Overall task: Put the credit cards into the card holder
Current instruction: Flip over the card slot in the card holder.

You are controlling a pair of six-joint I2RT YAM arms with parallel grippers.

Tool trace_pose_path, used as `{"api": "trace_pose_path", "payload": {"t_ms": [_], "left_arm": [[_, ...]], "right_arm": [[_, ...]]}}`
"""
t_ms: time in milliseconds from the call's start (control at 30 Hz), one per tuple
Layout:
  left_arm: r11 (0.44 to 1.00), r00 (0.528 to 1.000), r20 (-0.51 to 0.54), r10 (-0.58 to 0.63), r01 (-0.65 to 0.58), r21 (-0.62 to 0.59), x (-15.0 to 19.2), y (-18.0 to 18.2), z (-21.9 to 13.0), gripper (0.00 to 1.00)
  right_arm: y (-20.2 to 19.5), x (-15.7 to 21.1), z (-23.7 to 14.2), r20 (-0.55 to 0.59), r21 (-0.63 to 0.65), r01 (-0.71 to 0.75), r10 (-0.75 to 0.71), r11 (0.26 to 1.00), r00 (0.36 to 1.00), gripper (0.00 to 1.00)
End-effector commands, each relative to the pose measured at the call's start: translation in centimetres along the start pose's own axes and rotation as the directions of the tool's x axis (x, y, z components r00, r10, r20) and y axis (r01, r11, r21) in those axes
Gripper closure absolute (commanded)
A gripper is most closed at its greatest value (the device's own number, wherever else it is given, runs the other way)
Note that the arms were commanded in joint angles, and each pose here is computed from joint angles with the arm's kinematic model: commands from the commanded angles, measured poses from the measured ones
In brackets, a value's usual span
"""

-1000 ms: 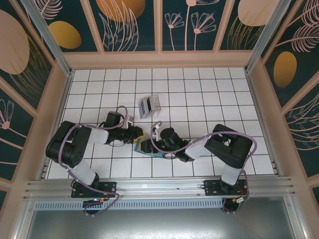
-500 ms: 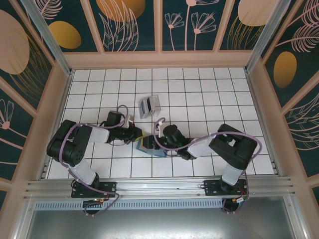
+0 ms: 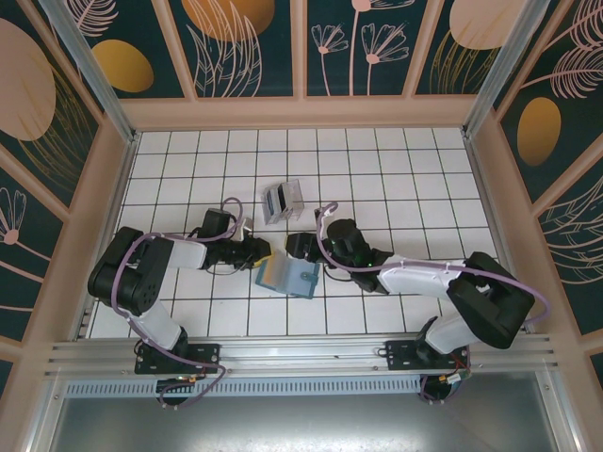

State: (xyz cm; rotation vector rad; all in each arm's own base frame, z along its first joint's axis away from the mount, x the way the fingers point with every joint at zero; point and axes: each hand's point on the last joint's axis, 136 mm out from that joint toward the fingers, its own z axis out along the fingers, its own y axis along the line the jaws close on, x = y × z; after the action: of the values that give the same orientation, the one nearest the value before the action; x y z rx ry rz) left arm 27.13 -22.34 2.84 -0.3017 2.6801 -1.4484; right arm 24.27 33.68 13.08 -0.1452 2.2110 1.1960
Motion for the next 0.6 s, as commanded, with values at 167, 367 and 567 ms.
{"api": "trace_pose_path", "payload": {"t_ms": [167,367,567], "left_arm": [[0.998,0.999,0.017,0.046,-0.046,0.042,-0.4,-2.3,-0.8,0.38],[0.998,0.999,-0.011,0.038,-0.038,0.053,0.1,-2.0,-0.6,0.38],[0.998,0.999,-0.021,0.030,-0.029,0.054,0.1,-1.8,-0.3,0.38]], "right_arm": [[1.4,5.1,2.3,-0.157,-0.070,0.003,-0.014,0.998,0.988,0.61],[0.6,7.6,4.3,-0.212,-0.108,-0.046,0.022,0.993,0.977,0.81],[0.2,8.5,5.4,-0.228,-0.115,-0.072,0.044,0.991,0.973,0.89]]}}
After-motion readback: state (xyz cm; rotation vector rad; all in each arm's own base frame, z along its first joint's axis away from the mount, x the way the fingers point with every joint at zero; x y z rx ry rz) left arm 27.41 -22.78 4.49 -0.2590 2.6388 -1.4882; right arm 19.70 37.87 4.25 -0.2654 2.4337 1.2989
